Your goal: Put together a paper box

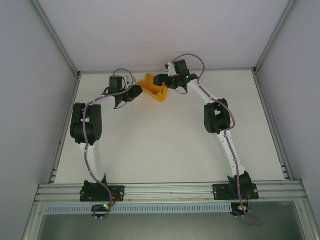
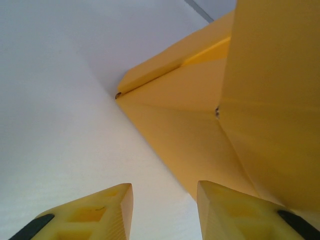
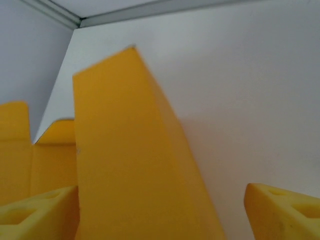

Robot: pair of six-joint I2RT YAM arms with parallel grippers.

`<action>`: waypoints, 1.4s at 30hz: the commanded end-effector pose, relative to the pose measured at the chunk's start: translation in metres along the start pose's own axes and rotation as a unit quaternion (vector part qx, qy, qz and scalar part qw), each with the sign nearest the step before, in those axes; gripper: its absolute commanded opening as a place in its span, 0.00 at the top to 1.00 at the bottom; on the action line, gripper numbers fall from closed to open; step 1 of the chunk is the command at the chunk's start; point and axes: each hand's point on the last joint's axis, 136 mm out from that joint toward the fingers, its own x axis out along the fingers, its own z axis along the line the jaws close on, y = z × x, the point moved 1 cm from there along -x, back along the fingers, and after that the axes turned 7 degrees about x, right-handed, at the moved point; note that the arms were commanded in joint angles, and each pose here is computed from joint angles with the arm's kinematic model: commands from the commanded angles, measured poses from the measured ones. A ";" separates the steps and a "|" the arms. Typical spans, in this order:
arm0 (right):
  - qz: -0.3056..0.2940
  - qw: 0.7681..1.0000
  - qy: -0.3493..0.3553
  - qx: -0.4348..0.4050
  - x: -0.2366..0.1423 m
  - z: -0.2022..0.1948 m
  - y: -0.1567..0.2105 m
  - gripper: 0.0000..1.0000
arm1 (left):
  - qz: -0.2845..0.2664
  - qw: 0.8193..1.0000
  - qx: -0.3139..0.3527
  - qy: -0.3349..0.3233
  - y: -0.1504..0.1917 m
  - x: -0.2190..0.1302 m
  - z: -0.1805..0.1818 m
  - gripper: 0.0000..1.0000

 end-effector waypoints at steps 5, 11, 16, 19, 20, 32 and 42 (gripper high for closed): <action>0.010 0.993 -0.093 0.068 -0.020 0.048 0.029 0.31 | 0.017 0.999 0.043 0.011 -0.007 0.013 -0.023 0.61; -0.003 0.981 -0.143 0.133 -0.032 0.065 0.080 0.32 | 0.044 0.995 0.081 0.029 0.009 0.015 -0.048 0.61; -0.027 0.976 -0.110 0.186 -0.044 0.048 0.129 0.32 | 0.098 0.986 0.134 0.030 0.051 0.016 -0.062 0.62; -0.054 0.977 -0.047 0.199 -0.062 0.026 0.152 0.29 | 0.122 0.979 0.164 0.029 0.072 0.016 -0.066 0.62; -0.061 0.977 -0.029 0.200 -0.068 0.020 0.157 0.28 | 0.127 0.977 0.170 0.029 0.077 0.016 -0.068 0.62; -0.111 0.968 0.100 0.200 -0.145 -0.008 0.184 0.21 | 0.159 0.956 0.243 0.038 0.110 0.013 -0.098 0.60; -0.171 0.943 0.245 0.150 -0.236 -0.031 0.199 0.13 | 0.188 0.930 0.314 0.018 0.136 0.015 -0.116 0.56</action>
